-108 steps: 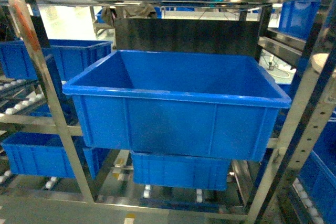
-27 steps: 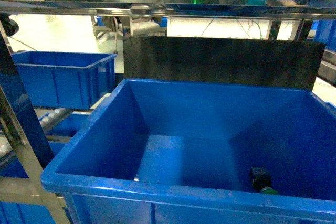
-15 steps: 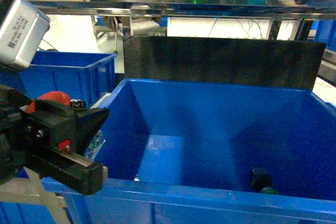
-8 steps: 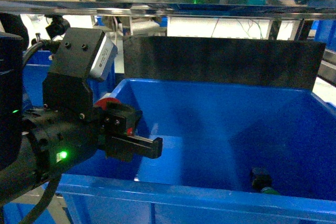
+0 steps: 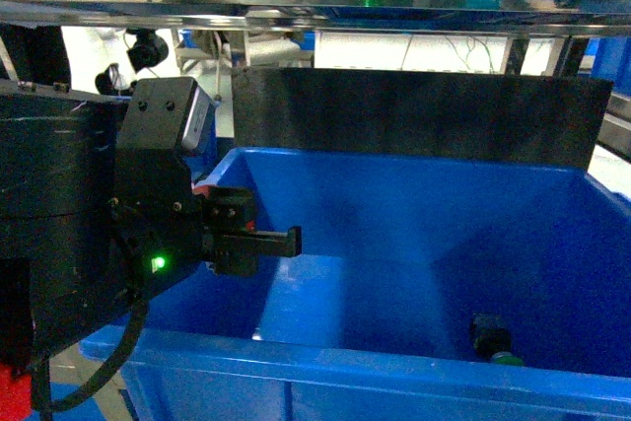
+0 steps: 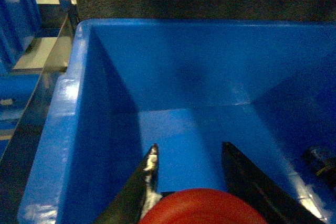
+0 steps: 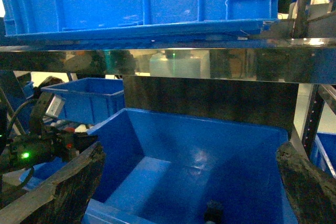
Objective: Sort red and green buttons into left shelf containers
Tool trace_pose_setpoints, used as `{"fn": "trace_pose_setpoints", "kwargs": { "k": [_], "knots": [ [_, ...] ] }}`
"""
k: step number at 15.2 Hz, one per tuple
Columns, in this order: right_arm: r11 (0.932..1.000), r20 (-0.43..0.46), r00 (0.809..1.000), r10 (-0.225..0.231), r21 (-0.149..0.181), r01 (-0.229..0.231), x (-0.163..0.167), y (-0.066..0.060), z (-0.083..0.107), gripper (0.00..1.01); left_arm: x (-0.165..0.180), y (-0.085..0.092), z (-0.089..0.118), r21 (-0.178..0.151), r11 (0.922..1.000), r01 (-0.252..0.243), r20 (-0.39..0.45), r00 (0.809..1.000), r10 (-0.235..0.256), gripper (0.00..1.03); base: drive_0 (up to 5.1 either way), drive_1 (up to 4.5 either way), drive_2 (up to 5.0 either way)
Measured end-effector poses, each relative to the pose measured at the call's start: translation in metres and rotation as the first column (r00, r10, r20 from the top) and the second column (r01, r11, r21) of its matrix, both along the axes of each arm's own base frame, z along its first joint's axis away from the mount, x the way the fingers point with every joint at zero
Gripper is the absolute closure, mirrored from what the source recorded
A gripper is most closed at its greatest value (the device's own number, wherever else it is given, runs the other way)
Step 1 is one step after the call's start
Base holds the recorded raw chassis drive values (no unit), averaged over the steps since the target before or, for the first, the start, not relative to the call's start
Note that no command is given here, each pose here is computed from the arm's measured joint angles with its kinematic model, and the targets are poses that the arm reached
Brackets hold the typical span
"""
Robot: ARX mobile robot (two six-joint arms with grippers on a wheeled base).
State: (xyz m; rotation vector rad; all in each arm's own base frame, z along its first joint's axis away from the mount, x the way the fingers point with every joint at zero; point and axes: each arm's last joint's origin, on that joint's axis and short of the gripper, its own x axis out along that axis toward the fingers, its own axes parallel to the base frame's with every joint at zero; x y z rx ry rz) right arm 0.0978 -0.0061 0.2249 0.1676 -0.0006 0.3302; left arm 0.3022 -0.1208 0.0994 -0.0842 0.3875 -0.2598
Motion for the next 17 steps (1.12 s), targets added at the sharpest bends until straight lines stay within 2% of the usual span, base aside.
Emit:
{"fn": "trace_pose_setpoints", "kwargs": {
  "k": [5, 6, 8, 11, 15, 17],
  "knots": [
    [1.0, 0.0, 1.0, 0.0, 0.001, 0.0, 0.0, 0.0, 0.0, 0.03, -0.01, -0.004, 0.014, -0.031, 0.9992, 0.026, 0.052, 0.998, -0.025, 0.1, 0.0, 0.0, 0.0],
    [1.0, 0.0, 1.0, 0.0, 0.001, 0.0, 0.0, 0.0, 0.0, 0.03, -0.015, -0.002, 0.016, -0.038, 0.9988, 0.031, 0.06, 0.998, -0.028, 0.03, 0.0, 0.0, 0.0],
    [1.0, 0.0, 1.0, 0.0, 0.001, 0.0, 0.0, 0.0, 0.0, 0.03, -0.017, -0.001, 0.016, -0.056, 0.9977, 0.039, 0.057, 0.998, -0.036, 0.05, 0.0, 0.0, 0.0],
    [1.0, 0.0, 1.0, 0.0, 0.001, 0.0, 0.0, 0.0, 0.0, 0.03, -0.024, -0.004, 0.017, -0.065, 0.9965, 0.052, 0.057, 0.997, -0.049, 0.05, 0.0, 0.0, 0.0],
    [1.0, 0.0, 1.0, 0.0, 0.001, 0.0, 0.0, 0.0, 0.0, 0.03, -0.058, 0.015, 0.039, -0.085, 0.9939, 0.07, 0.113, 0.992, -0.061, 0.05, 0.0, 0.0, 0.0],
    [1.0, 0.0, 1.0, 0.0, 0.001, 0.0, 0.0, 0.0, 0.0, 0.03, -0.075, 0.032, 0.052, -0.071, 0.9949, 0.071, 0.142, 0.988, -0.06, 0.05, 0.0, 0.0, 0.0]
  ]
}}
